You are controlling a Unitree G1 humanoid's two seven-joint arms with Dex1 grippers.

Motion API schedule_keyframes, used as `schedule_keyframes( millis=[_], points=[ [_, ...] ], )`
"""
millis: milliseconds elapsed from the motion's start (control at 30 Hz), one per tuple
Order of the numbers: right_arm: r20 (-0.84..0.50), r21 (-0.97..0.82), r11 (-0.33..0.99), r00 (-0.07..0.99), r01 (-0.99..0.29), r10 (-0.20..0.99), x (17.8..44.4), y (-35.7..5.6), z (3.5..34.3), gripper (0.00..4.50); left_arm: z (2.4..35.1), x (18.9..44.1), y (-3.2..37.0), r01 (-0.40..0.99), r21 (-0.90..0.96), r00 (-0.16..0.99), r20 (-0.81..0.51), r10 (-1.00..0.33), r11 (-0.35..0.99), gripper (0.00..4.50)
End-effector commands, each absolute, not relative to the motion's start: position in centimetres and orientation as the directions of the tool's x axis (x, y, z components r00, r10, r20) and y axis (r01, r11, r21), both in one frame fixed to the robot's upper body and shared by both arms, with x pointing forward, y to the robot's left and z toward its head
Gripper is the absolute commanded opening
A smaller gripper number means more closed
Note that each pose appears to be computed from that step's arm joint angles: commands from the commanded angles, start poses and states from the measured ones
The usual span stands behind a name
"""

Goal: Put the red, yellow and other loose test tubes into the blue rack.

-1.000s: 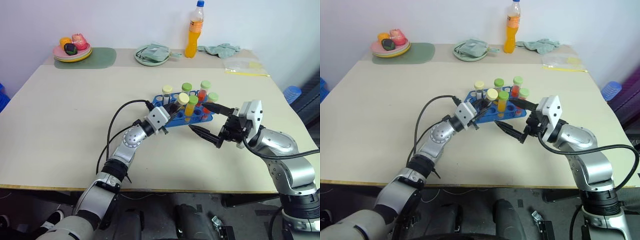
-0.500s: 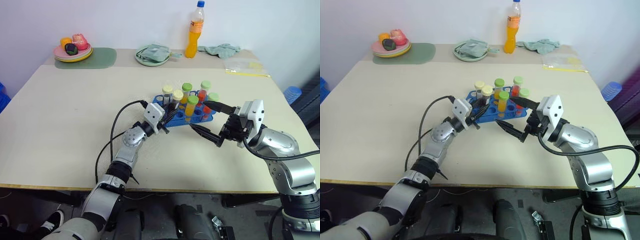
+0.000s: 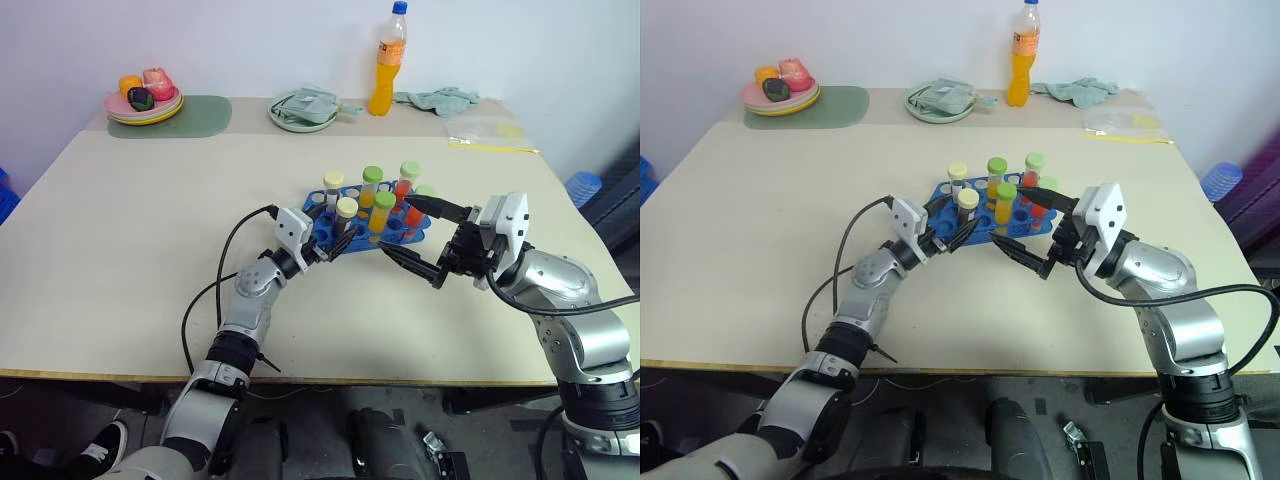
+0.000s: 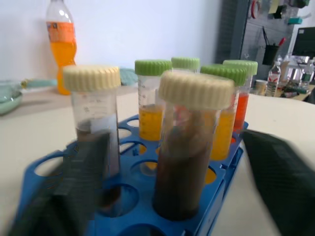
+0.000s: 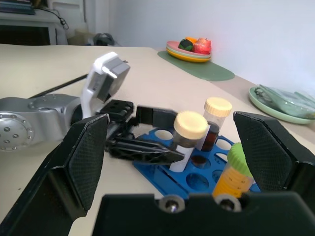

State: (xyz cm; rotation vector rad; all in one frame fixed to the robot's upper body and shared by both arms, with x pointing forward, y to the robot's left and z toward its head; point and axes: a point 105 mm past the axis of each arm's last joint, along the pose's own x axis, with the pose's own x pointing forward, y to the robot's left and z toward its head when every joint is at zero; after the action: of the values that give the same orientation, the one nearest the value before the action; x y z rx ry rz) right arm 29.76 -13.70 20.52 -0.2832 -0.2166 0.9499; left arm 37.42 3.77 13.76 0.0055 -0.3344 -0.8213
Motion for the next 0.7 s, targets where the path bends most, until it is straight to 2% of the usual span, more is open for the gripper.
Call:
schedule_keyframes(
  millis=[33, 133, 367, 467, 567, 700],
  points=[
    [0.082, -0.366, 0.537, 0.548, -0.76, 0.832, 29.7, -13.5, 21.3, 4.5, 15.7, 36.2, 4.0, 0.738, 0.185, 0.576, 0.331, -0.748, 0.649, 4.44],
    [0.079, -0.364, 0.535, 0.547, -0.763, 0.834, 29.9, -13.7, 20.9, 4.5, 16.2, 35.1, 4.5, 0.746, 0.204, 0.562, 0.316, -0.764, 0.634, 4.44],
    [0.057, -0.358, 0.529, 0.548, -0.769, 0.835, 30.1, -14.7, 20.1, 4.5, 16.5, 32.4, 9.9, 0.777, 0.257, 0.543, 0.188, -0.818, 0.575, 4.44],
    [0.031, -0.36, 0.534, 0.563, -0.765, 0.826, 30.0, -15.7, 19.7, 4.5, 17.1, 31.9, 13.1, 0.782, 0.256, 0.556, 0.126, -0.822, 0.568, 4.44],
    [-0.015, -0.359, 0.532, 0.575, -0.767, 0.818, 29.9, -16.7, 18.9, 4.5, 17.8, 31.5, 16.8, 0.743, 0.362, 0.585, 0.058, -0.809, 0.563, 4.44],
    [-0.028, -0.363, 0.549, 0.597, -0.753, 0.801, 30.0, -17.9, 18.4, 4.5, 18.8, 30.9, 18.1, 0.756, 0.386, 0.56, 0.034, -0.827, 0.528, 4.44]
  ],
)
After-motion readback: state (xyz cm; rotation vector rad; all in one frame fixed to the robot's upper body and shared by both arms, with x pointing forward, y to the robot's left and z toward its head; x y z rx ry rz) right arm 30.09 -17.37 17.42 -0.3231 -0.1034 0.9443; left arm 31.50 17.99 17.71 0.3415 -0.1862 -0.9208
